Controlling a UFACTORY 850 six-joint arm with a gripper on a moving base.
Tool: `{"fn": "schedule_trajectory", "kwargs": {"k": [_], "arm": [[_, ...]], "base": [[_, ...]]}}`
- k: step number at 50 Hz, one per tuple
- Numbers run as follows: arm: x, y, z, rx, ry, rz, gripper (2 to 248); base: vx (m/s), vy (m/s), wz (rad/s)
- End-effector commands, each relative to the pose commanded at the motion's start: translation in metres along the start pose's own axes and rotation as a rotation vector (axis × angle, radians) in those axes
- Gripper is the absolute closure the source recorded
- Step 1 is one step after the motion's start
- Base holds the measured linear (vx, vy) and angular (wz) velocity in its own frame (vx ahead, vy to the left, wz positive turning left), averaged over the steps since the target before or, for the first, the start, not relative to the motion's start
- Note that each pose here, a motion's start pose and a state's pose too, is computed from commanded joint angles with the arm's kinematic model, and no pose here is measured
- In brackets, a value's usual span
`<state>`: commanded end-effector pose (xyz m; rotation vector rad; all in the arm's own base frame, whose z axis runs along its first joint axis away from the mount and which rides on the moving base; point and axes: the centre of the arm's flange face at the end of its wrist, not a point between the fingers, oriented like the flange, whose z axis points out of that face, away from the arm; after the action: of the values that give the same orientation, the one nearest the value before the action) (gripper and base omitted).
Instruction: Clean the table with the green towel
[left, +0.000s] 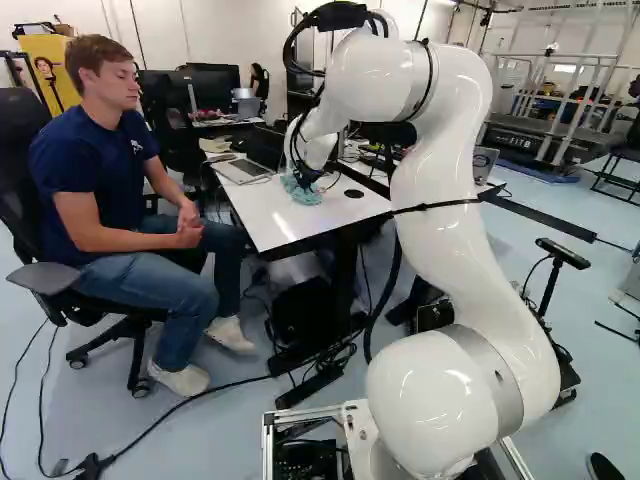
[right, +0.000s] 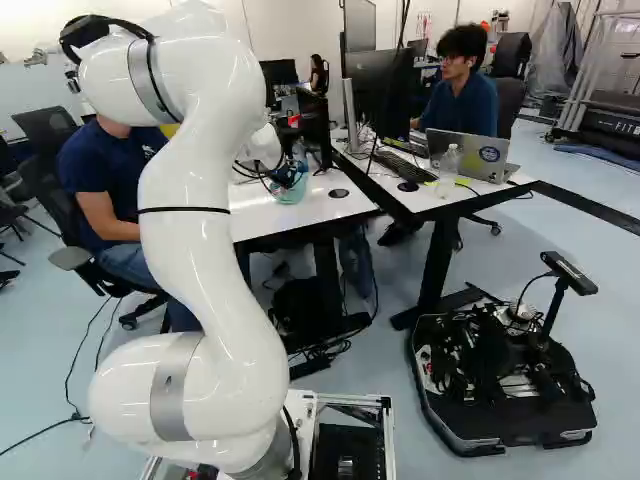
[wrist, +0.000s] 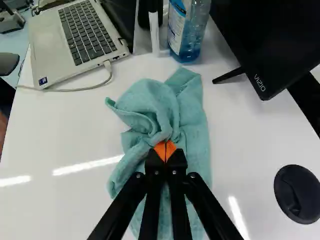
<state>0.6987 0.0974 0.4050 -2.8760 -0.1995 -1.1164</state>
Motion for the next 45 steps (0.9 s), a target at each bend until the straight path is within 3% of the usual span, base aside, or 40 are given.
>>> {"fn": "schedule_trajectory", "kwargs": {"k": [17,45], "arm": [[0.011,-0.006,0.01,0.005,0.017,-0.006,227],[0.019,-0.012,-0.032,0.012,0.047,-0.012,227]], "base": [[0.0,0.0,0.0],[0.0,0.0,0.0]]}}
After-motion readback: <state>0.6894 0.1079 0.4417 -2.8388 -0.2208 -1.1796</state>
